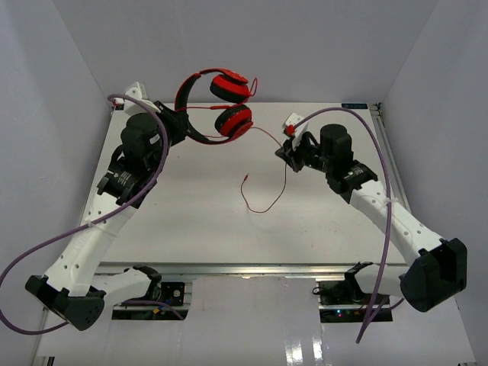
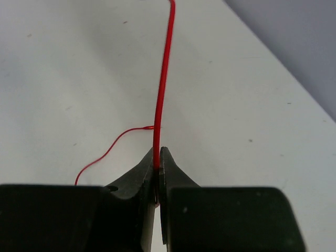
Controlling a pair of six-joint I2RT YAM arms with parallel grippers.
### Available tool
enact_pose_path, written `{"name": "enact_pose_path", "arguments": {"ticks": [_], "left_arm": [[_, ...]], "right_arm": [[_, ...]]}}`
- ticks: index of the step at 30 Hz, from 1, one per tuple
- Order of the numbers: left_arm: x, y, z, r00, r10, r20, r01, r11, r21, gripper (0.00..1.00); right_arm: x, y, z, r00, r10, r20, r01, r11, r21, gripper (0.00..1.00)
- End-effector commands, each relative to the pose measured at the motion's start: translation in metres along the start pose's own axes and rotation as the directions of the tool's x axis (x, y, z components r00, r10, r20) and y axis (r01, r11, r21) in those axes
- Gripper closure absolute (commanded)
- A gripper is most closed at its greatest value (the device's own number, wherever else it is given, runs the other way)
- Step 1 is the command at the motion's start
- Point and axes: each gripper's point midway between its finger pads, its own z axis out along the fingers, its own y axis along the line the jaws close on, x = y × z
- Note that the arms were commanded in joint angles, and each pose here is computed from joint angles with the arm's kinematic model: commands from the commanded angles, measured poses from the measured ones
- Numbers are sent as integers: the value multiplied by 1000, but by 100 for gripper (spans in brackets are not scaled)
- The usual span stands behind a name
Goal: Wrap the headphones
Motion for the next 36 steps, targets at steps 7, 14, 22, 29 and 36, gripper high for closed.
{"name": "enact_pose_path", "arguments": {"ticks": [7,14,22,29,36], "left_arm": [[123,50,-62,870,213,-446,-170,976,135,100],[162,106,-92,774,284,-566,-292,953,79,100],[172,131,-92,733,330,-594,-384,922,39,100],[162,98,-84,771,327,-546,-306,943,133,100],[157,39,-85,800,262,-540,-108,948,301,100]], "right_arm": [[-86,-134,-18,970,57,238,-148,911,386,92],[-49,-183,-53,902,266,341,-412,770,488,92],[-26,-183,-76,901,277,334,-420,752,509,92],[-10,-165,-61,906,301,296,-407,809,425,92],[13,-131,-37,906,353,233,-408,875,262,92]]}}
